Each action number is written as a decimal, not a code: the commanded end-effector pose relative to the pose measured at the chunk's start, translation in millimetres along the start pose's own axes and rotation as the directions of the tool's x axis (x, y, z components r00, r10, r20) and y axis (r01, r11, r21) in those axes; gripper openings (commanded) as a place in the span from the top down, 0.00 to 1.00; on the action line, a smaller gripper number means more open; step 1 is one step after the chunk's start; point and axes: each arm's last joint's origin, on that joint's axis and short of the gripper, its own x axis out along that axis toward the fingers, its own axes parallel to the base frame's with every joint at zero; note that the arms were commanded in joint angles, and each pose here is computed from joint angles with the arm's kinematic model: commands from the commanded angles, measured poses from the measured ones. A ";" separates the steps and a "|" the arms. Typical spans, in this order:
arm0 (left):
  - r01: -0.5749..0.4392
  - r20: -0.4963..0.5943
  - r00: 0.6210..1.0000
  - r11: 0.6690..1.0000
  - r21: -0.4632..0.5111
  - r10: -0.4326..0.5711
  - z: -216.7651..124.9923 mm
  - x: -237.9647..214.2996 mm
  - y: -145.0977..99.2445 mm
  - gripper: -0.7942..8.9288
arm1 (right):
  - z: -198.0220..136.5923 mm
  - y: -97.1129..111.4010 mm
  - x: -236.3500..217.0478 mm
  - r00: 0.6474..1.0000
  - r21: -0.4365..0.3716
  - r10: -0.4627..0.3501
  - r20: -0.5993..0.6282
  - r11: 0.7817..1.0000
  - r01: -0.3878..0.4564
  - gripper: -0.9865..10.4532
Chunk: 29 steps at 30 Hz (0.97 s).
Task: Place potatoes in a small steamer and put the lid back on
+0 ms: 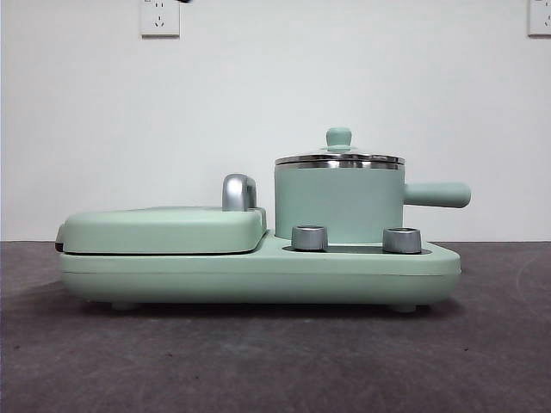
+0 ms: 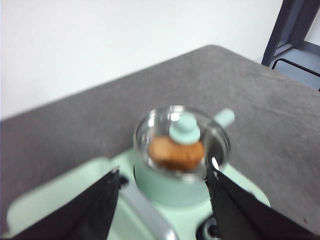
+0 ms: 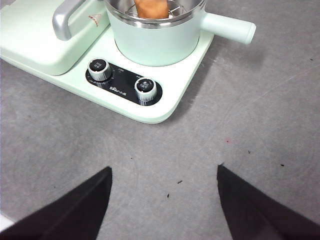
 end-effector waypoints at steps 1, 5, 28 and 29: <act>-0.006 -0.011 1.000 0.998 -0.061 0.005 -19.2 -16.1 -3.6 0.63 | 3.2 0.6 -0.9 1.000 0.013 0.008 0.013 1.000 -0.008 0.62; -0.030 -0.033 0.999 0.991 -0.128 0.026 -52.0 -44.7 -11.2 0.63 | 3.1 0.6 -0.9 1.000 0.013 0.008 0.012 1.000 -0.008 0.62; -0.180 -0.173 0.975 0.955 -0.236 0.141 -109.0 -123.4 -34.3 0.91 | 2.4 1.3 -2.7 0.999 0.008 0.030 0.018 1.000 -0.030 0.90; -0.179 -0.171 0.975 0.955 -0.235 0.141 -108.8 -123.4 -34.3 0.91 | 2.8 1.3 -2.7 0.999 0.008 0.029 0.022 1.000 -0.030 0.90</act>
